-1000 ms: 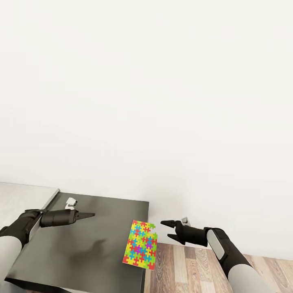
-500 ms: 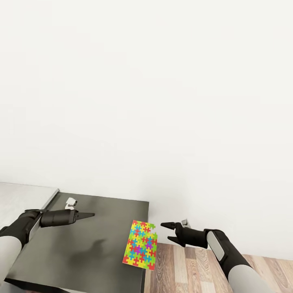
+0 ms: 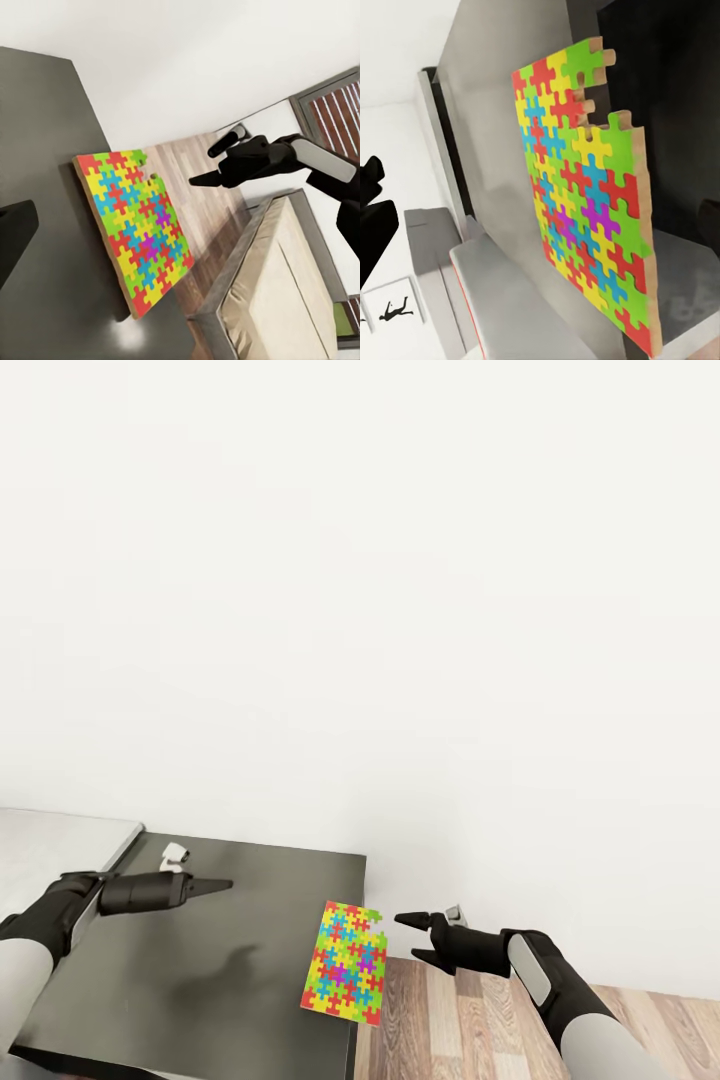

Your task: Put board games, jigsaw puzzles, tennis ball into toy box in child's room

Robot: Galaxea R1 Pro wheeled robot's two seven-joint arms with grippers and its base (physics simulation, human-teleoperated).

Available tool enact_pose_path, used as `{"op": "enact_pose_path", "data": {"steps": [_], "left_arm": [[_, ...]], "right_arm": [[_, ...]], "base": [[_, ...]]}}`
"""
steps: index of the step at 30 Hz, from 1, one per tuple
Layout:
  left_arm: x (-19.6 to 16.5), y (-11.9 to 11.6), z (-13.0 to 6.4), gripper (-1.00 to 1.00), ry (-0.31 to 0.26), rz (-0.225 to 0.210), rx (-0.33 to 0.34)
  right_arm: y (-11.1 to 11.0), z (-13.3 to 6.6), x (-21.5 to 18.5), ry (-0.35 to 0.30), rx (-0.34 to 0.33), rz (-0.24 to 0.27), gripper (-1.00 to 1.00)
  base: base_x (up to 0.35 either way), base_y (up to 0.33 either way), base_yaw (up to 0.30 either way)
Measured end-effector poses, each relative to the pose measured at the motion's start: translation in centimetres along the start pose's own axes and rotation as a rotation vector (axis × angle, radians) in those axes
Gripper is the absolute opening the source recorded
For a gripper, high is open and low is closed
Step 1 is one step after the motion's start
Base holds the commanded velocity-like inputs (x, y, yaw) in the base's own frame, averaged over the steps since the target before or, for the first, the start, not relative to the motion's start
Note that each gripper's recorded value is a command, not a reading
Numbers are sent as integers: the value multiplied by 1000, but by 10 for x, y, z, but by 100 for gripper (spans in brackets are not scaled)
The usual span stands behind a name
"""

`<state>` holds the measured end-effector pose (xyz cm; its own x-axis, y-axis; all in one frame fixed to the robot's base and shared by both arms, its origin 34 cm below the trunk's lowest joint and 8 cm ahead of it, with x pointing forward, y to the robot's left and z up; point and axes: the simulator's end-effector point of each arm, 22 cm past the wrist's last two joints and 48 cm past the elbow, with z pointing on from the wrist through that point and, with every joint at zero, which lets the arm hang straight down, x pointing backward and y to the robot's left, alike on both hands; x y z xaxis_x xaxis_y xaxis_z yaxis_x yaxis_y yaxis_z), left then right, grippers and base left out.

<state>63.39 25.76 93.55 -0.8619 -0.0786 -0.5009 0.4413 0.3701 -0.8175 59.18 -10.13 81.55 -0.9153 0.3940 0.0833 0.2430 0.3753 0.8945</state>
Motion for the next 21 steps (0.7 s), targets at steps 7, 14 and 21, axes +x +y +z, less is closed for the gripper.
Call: {"op": "enact_pose_path", "data": {"steps": [7,14,21], "left_arm": [[-2,1,-5,100,-6,5,-7],[-12,0,-19,100,-49,7,-7],[-22,-1,-31,100,-113,6,6]], "right_arm": [[0,0,0,0,0,1,100],[-1,0,0,0,1,1,100],[-3,1,-1,2,2,2,100]], "base": [[0,0,0],[0,0,0],[0,0,0]]}}
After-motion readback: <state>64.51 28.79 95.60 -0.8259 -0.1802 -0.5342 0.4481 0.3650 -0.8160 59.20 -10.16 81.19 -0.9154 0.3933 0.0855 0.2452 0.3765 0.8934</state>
